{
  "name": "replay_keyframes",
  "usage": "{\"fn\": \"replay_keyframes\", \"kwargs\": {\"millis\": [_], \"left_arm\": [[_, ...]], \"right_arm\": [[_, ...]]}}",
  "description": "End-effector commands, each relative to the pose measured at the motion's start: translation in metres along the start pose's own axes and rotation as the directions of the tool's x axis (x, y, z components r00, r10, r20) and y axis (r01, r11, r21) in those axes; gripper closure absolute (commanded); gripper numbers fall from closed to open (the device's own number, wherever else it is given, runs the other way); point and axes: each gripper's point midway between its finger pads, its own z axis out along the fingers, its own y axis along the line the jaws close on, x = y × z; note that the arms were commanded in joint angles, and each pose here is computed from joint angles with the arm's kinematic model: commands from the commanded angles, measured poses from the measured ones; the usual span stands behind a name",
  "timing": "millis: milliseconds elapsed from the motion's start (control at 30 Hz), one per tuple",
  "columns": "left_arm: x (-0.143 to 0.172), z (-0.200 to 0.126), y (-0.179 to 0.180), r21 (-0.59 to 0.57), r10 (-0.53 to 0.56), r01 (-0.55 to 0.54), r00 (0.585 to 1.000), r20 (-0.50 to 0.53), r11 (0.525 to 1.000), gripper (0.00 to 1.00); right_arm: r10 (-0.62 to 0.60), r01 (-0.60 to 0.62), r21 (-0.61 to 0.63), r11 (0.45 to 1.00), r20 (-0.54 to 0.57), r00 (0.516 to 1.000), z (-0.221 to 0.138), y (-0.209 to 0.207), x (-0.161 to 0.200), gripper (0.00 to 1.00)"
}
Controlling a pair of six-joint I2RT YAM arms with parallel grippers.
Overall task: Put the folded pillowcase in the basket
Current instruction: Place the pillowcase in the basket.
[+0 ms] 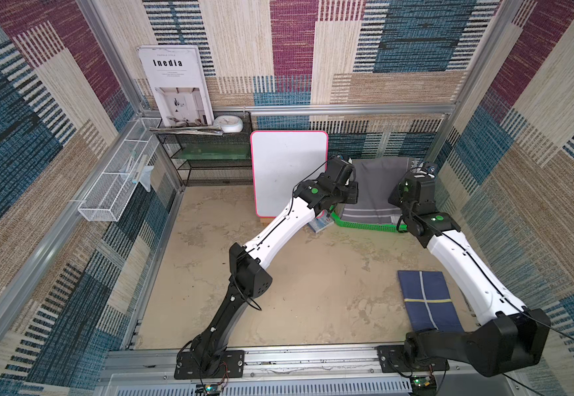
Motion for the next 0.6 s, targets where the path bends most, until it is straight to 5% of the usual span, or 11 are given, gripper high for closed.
{"fn": "replay_keyframes", "kwargs": {"millis": [0,567], "left_arm": [[-0.002,0.019,0.009,-0.042,0.033,-0.031,0.999,0.037,0.999,1.0],[0.0,0.099,0.018,-0.022,0.222,-0.222,0.957,0.189,0.975,1.0]], "right_arm": [[0.042,-0.042,-0.072,0.997,0.004,0.999,0.017,0.01,-0.005,1.0],[-0.048,0.047,-0.012,0.999,-0.115,0.992,0.105,-0.007,0.042,1.0]]}}
